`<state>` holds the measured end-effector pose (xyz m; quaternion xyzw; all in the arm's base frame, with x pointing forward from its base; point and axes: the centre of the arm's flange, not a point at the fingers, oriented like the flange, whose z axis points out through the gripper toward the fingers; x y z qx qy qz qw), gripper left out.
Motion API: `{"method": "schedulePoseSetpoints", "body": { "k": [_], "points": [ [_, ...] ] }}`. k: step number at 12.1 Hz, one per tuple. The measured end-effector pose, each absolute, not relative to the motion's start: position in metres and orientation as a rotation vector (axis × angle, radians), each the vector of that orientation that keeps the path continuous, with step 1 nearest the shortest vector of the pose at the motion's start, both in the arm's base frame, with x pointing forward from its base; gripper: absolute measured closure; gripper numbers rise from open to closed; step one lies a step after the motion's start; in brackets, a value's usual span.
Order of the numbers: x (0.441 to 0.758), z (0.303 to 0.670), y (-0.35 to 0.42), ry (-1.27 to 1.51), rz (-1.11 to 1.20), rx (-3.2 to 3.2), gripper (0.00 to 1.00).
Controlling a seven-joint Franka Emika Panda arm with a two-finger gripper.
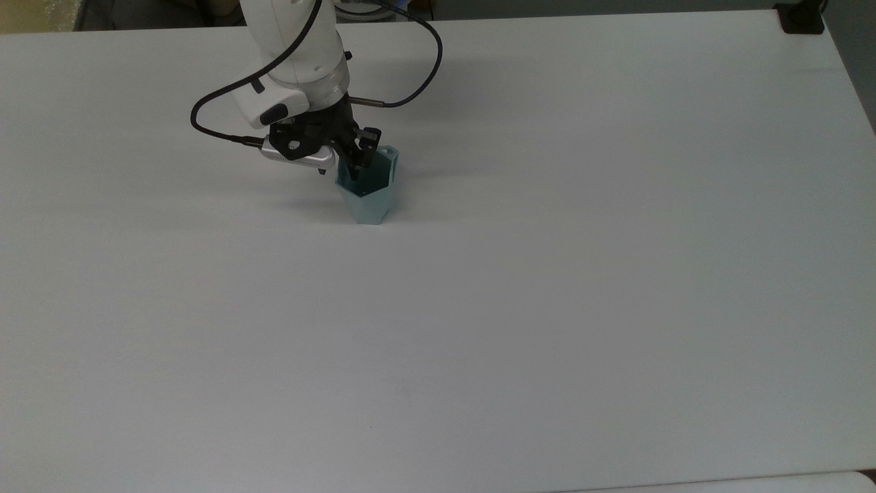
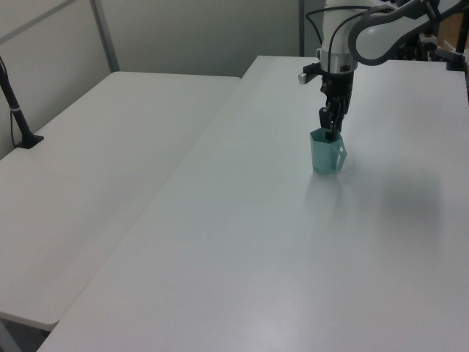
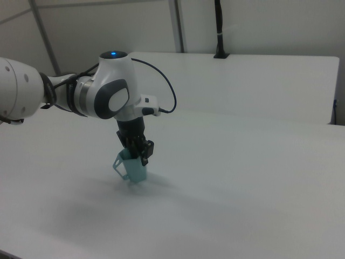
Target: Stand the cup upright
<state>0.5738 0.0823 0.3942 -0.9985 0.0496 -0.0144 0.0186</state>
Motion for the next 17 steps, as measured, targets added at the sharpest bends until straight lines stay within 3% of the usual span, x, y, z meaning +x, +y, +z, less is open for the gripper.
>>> {"method": "schedulePoseSetpoints", "body": {
  "k": [1,3,5,7,11,17],
  "points": [
    [0.574,0.394,0.082,0.153,-0.045,-3.1,0.48],
    [0.574,0.394,0.083,0.151,-0.044,-3.1,0.22],
    [0.573,0.396,0.084,0.149,-0.027,-3.102,0.02],
    [0.573,0.413,0.084,0.148,-0.028,-3.098,0.0],
    [0.555,0.494,0.073,0.035,-0.093,-3.077,0.0],
    [0.547,0.577,0.034,-0.026,-0.2,-3.063,0.0]
  ]
}}
